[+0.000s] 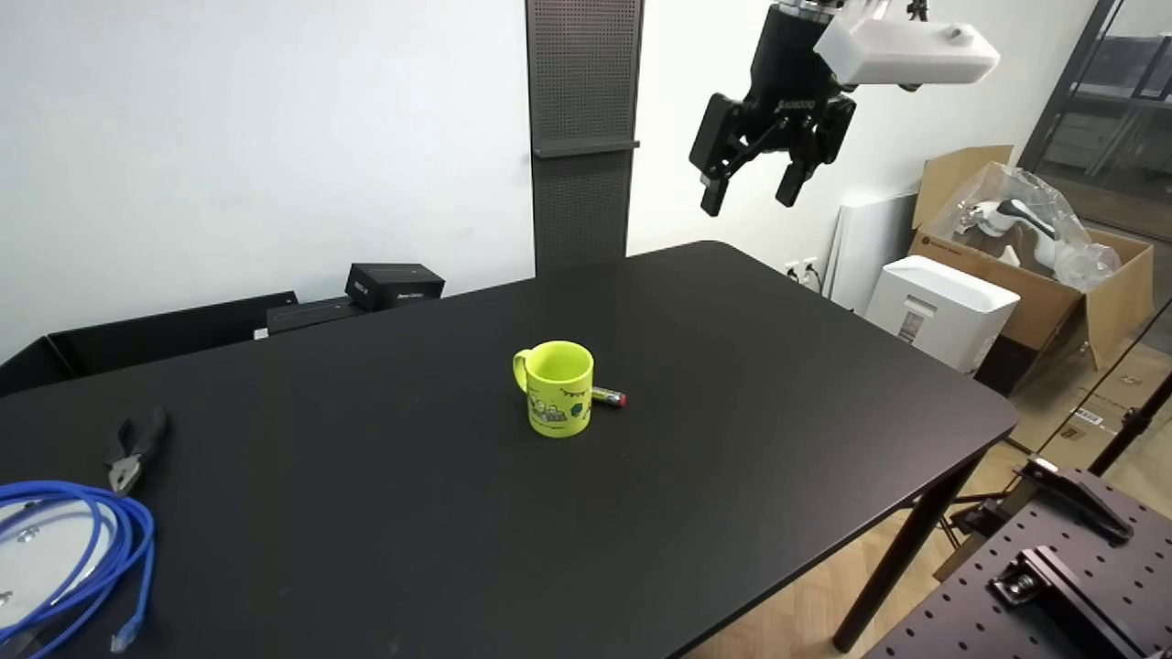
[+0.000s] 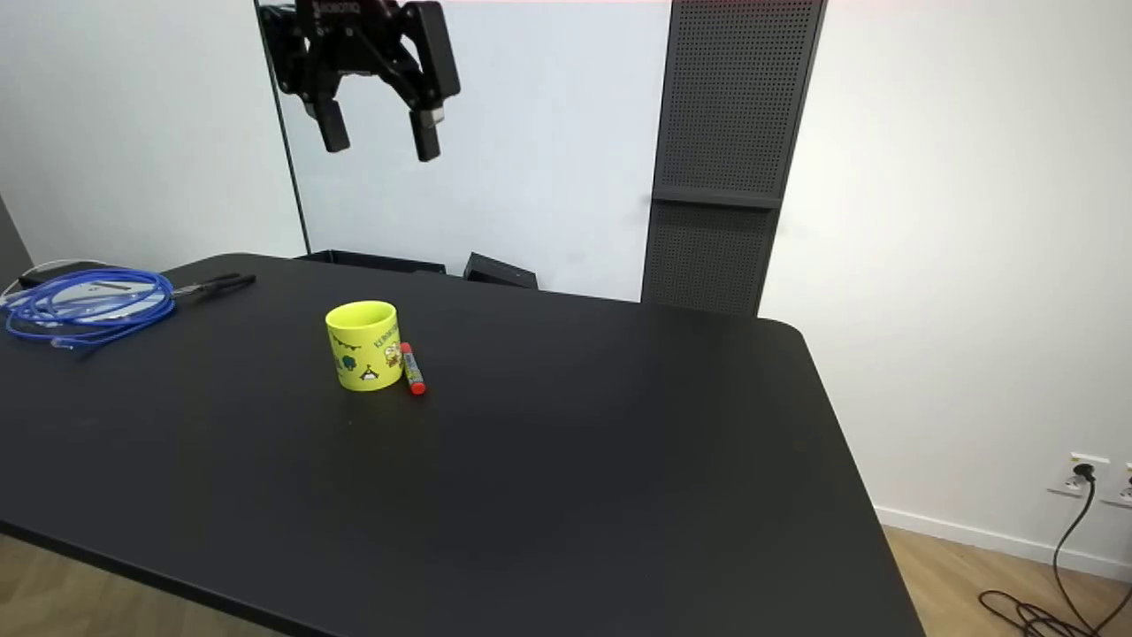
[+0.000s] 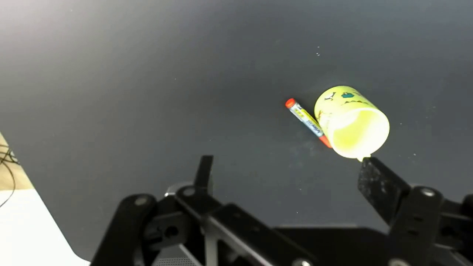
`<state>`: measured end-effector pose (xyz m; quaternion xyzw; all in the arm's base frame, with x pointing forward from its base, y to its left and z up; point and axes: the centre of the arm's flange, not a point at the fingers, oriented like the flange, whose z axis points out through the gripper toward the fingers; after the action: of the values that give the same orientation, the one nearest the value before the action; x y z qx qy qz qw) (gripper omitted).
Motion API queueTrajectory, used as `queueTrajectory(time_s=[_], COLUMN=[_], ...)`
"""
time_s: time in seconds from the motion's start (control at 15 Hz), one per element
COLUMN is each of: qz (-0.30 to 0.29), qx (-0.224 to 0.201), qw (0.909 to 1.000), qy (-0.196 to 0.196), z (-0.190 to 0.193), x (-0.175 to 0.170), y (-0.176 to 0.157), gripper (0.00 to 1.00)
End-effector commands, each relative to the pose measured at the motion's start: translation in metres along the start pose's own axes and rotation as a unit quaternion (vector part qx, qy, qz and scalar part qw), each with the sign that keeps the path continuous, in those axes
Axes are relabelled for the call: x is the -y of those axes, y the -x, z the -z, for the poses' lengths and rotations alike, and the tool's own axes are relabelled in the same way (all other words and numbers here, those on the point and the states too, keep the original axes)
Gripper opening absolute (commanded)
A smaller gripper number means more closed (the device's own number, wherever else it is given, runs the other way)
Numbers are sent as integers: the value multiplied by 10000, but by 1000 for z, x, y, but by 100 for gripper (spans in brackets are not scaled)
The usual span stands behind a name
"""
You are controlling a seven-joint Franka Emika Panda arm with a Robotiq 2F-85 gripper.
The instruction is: Put the orange marker in the mug
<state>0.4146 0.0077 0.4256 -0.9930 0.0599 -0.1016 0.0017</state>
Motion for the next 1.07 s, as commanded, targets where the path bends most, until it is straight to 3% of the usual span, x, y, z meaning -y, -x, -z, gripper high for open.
queueTrajectory(time_s=[0.0, 0.2, 0.4, 0.47, 0.73, 0.87, 1.0], qz=[918, 1653, 2377, 2020, 2334, 2405, 2828], qx=[303, 596, 991, 754, 920, 830, 827], qw=[9953, 9841, 9649, 9757, 9668, 9669, 9555], qy=[52, -265, -507, -386, -476, -198, 153], z=[-12, -22, -29, -31, -36, -39, -54], x=[-7, -15, -26, -20, -26, -23, -17], y=[-39, -60, -73, -49, -60, -61, -67], gripper=[100, 100, 100, 100, 100, 100, 100])
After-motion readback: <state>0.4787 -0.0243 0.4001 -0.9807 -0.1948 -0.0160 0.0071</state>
